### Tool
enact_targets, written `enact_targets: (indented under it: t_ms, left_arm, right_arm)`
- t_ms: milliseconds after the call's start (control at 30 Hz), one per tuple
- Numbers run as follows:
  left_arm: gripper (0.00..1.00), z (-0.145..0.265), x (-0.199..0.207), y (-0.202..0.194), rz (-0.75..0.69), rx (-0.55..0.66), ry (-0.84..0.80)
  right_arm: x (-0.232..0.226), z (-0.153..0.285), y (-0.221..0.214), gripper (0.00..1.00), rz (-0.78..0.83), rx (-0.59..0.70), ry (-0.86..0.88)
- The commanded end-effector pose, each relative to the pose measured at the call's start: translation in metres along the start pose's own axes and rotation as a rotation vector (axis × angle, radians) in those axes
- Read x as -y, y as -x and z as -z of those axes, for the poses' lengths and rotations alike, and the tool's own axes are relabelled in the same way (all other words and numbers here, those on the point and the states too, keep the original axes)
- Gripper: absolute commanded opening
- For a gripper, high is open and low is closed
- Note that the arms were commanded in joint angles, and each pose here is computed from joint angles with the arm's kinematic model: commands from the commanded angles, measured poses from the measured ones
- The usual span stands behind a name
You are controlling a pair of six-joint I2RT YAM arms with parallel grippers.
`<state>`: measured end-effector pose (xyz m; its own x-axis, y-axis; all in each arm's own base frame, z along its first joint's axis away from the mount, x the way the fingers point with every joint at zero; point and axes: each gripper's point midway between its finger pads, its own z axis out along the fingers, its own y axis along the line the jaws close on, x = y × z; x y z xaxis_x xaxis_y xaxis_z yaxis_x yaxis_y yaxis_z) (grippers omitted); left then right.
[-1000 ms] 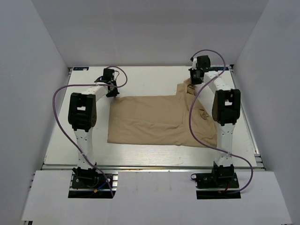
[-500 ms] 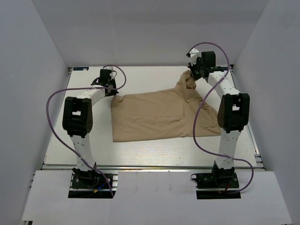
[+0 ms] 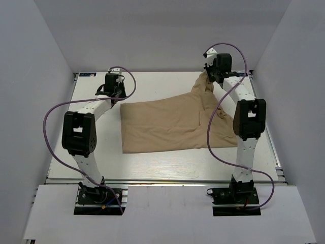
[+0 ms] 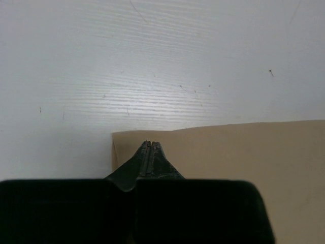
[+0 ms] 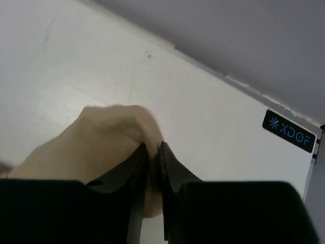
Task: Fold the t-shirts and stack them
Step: Grap the side of the flattened tshirt furthest away from the robot with both arms
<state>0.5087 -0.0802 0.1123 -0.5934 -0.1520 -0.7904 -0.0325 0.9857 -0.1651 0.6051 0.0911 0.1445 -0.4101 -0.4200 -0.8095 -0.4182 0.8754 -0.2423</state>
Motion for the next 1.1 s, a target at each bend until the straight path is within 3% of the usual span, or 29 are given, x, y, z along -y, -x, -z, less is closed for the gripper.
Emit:
enact_targets:
  t_ms: [0,67,100,133,200,367,433,467,567,600,633,733,800,967,1067]
  left_arm:
    - [0.00,-0.008,-0.002,0.024,0.003,0.040,0.027]
    - [0.00,-0.015,-0.001,0.017,0.001,0.016,0.018]
    - [0.00,-0.014,0.002,0.021,0.001,0.017,0.005]
    - [0.00,-0.018,0.003,0.017,0.001,0.002,0.000]
    - [0.00,-0.020,0.002,0.013,0.000,-0.017,0.004]
    - [0.65,-0.018,0.009,0.013,0.011,-0.026,-0.028]
    - [0.78,-0.018,0.012,0.013,0.011,-0.030,-0.046]
    - [0.94,-0.017,0.013,0.010,0.011,-0.043,-0.054]
    - [1.00,-0.020,0.012,0.002,0.010,-0.065,-0.048]
    - [1.00,-0.019,0.011,0.000,0.010,-0.074,-0.046]
    - [1.00,-0.022,0.010,-0.006,0.021,-0.094,-0.041]
    - [1.00,-0.020,0.010,-0.008,0.020,-0.109,-0.037]
    - [1.00,-0.019,0.009,-0.011,0.020,-0.119,-0.034]
    - [1.00,-0.008,0.050,-0.025,0.017,-0.162,-0.238]
    - [1.00,0.004,0.093,-0.040,0.043,-0.184,-0.494]
  right_arm:
    - [0.021,-0.029,0.020,0.25,0.039,0.086,-0.105]
    - [0.035,-0.039,0.032,0.33,0.123,0.146,-0.182]
    - [0.033,-0.048,0.037,0.47,0.132,0.160,-0.192]
    - [0.033,-0.050,0.034,0.90,0.131,0.138,-0.196]
    - [0.035,-0.050,0.042,0.90,0.100,0.125,-0.190]
    - [0.026,-0.024,0.033,0.90,-0.055,0.092,-0.157]
    - [0.023,-0.014,0.033,0.90,-0.097,0.078,-0.155]
    - [0.021,-0.013,0.018,0.90,-0.115,0.020,-0.151]
    - [0.026,-0.018,-0.001,0.90,-0.206,-0.059,-0.191]
    - [0.039,-0.013,0.017,0.90,-0.283,-0.020,-0.235]
    - [0.032,-0.028,-0.007,0.90,-0.308,-0.085,-0.225]
    - [0.027,-0.041,-0.024,0.80,-0.437,-0.119,-0.178]
    - [0.022,-0.047,-0.031,0.78,-0.519,-0.119,-0.128]
    - [-0.019,-0.063,-0.044,0.72,-0.646,-0.137,0.101]
    - [-0.030,-0.073,-0.055,0.69,-0.699,-0.153,0.139]
